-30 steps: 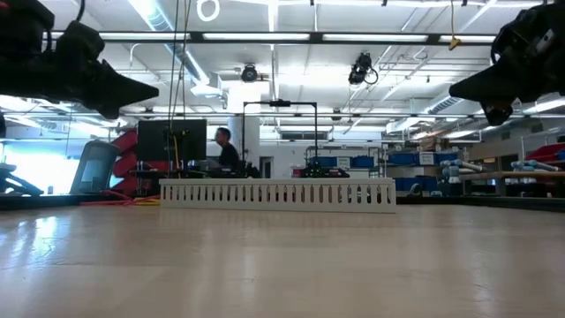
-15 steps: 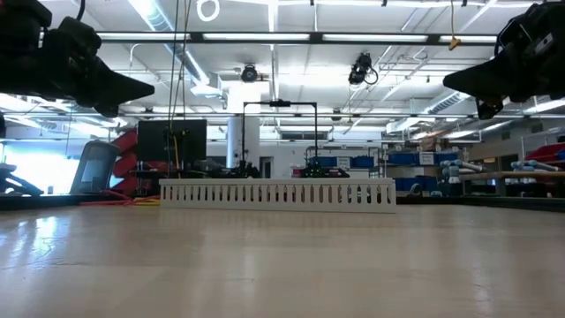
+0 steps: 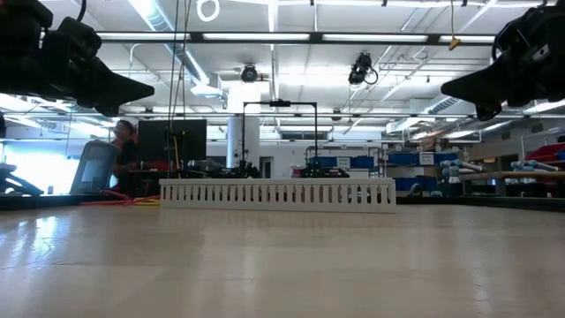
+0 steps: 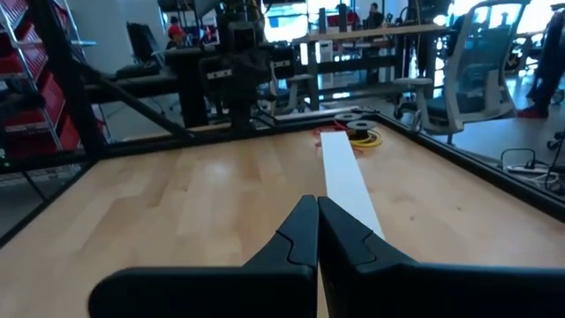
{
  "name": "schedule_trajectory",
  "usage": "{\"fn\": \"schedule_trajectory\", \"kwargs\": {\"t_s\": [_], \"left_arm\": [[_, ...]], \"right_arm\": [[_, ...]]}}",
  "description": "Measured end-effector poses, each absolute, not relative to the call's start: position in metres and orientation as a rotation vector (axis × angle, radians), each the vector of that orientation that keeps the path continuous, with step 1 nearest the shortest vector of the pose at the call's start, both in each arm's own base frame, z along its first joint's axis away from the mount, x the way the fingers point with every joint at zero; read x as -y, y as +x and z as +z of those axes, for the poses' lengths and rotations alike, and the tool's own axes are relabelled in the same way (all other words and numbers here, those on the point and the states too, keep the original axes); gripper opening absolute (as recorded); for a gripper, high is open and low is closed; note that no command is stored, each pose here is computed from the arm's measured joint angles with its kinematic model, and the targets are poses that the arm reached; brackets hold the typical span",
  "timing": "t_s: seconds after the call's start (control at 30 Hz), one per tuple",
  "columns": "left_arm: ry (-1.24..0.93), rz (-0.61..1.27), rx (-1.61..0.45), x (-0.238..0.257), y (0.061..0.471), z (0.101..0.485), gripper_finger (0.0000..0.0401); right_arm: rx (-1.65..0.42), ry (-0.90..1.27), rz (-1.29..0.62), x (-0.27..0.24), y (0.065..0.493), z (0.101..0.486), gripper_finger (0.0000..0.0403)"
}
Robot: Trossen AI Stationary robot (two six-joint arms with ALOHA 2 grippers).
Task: Ziptie cables
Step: Return to Home Position
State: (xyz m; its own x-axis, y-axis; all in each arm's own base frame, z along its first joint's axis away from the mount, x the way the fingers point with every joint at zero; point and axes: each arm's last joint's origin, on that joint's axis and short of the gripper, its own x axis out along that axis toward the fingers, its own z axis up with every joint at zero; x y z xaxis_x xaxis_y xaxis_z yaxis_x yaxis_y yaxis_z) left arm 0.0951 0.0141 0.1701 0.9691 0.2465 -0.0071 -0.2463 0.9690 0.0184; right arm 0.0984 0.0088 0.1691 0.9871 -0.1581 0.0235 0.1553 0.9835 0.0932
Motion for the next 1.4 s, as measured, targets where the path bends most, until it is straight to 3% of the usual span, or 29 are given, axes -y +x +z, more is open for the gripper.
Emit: {"fn": "schedule_trajectory", "kwargs": {"t_s": [0.43, 1.4], "left_arm": [[0.098, 0.374, -0.021, -0.0176, 0.0943, 0.1708, 0.0020], [0.140, 0.385, 0.049, -0.0178, 0.0942, 0.1774, 0.0021]], "right_arm": [[-0.016, 0.026, -0.166, -0.0090, 0.1014, 0.1654, 0.0000], [-0.004, 0.005, -0.239, -0.0069, 0.1010, 0.1665, 0.0000]]}}
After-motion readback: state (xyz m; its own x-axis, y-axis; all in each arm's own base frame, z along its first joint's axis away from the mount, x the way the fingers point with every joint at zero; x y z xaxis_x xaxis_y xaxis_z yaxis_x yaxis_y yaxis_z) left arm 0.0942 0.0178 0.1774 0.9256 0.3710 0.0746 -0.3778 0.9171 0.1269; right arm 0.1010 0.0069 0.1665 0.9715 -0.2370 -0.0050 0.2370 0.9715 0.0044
